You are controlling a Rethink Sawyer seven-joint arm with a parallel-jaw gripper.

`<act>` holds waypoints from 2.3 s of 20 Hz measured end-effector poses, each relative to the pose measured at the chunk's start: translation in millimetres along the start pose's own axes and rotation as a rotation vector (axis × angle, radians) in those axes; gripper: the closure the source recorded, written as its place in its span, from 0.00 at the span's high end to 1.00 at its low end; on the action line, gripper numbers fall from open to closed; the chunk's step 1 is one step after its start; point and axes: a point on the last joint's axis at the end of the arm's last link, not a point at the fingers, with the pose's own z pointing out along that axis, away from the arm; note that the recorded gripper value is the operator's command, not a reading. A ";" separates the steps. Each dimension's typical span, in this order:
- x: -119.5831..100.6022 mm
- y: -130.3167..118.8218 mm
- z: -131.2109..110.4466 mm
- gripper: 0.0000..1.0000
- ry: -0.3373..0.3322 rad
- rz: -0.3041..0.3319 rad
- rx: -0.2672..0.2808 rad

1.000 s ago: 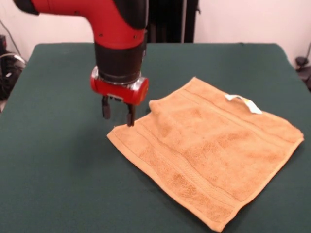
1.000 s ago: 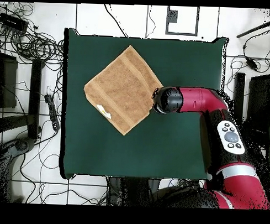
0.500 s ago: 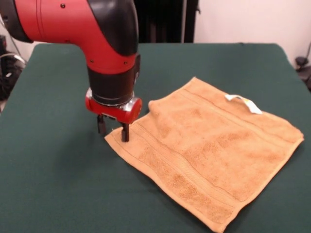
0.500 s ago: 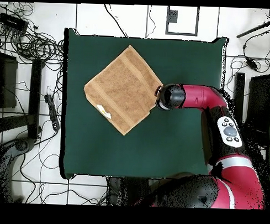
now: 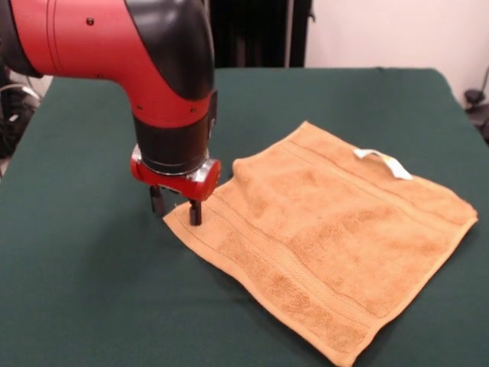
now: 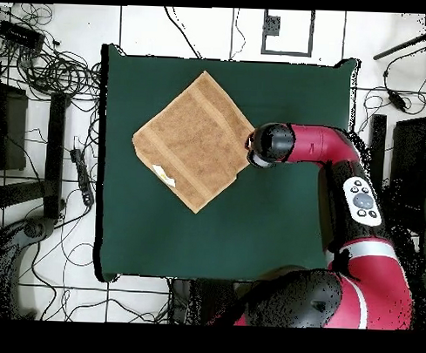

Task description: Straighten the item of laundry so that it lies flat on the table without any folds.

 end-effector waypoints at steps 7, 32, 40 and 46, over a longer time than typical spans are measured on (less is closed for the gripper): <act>-4.2 6.6 -0.2 1.00 -0.003 -0.113 0.042; -32.8 -1.5 3.1 1.00 0.112 -0.447 -0.050; -43.7 -9.2 3.6 1.00 0.135 -0.477 -0.103; -46.1 -9.1 3.8 1.00 0.146 -0.483 -0.101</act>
